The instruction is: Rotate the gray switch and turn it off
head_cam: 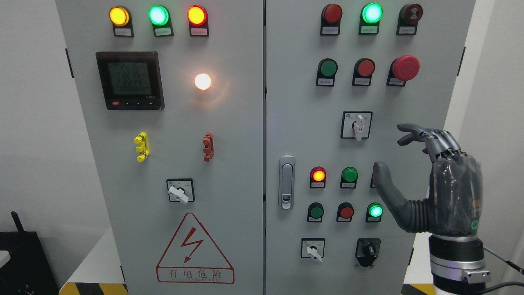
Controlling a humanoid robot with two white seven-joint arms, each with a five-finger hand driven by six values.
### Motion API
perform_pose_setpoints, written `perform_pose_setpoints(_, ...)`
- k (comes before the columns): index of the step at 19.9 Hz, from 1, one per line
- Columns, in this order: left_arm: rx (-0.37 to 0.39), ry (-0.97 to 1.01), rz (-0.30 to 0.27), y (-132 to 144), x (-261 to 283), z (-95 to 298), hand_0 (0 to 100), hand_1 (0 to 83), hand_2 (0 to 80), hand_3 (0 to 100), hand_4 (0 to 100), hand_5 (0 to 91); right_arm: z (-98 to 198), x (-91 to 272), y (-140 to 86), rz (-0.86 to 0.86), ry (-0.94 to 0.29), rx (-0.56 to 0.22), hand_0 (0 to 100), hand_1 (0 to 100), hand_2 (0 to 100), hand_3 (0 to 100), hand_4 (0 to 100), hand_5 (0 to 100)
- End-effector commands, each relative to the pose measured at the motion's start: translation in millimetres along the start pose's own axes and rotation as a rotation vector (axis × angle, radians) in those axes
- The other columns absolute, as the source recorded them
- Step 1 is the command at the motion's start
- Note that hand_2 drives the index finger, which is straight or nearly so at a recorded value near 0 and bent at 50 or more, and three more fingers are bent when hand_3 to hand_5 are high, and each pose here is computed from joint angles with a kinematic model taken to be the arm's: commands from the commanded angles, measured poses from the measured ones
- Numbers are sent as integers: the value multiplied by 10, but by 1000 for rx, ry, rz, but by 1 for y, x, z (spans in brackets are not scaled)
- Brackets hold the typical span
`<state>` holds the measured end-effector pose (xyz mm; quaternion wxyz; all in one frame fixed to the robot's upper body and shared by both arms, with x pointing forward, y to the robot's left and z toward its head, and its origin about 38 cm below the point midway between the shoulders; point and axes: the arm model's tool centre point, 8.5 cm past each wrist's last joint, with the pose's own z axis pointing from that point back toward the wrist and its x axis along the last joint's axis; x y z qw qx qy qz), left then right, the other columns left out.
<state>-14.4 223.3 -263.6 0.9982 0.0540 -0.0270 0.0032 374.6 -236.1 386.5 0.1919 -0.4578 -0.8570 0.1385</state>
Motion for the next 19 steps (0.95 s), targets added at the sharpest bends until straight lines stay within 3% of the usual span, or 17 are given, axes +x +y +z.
perform_pose_setpoints(1, 1, 26, 22, 0, -8, 1, 120, 389, 0, 0, 0, 0, 6, -8, -18, 41, 9, -24, 207, 213, 35, 67, 0, 0)
perform_pose_setpoints(19, 1, 26, 22, 0, -8, 1, 120, 389, 0, 0, 0, 0, 10, -4, -13, 24, 6, -9, 175, 245, 54, 107, 0, 0)
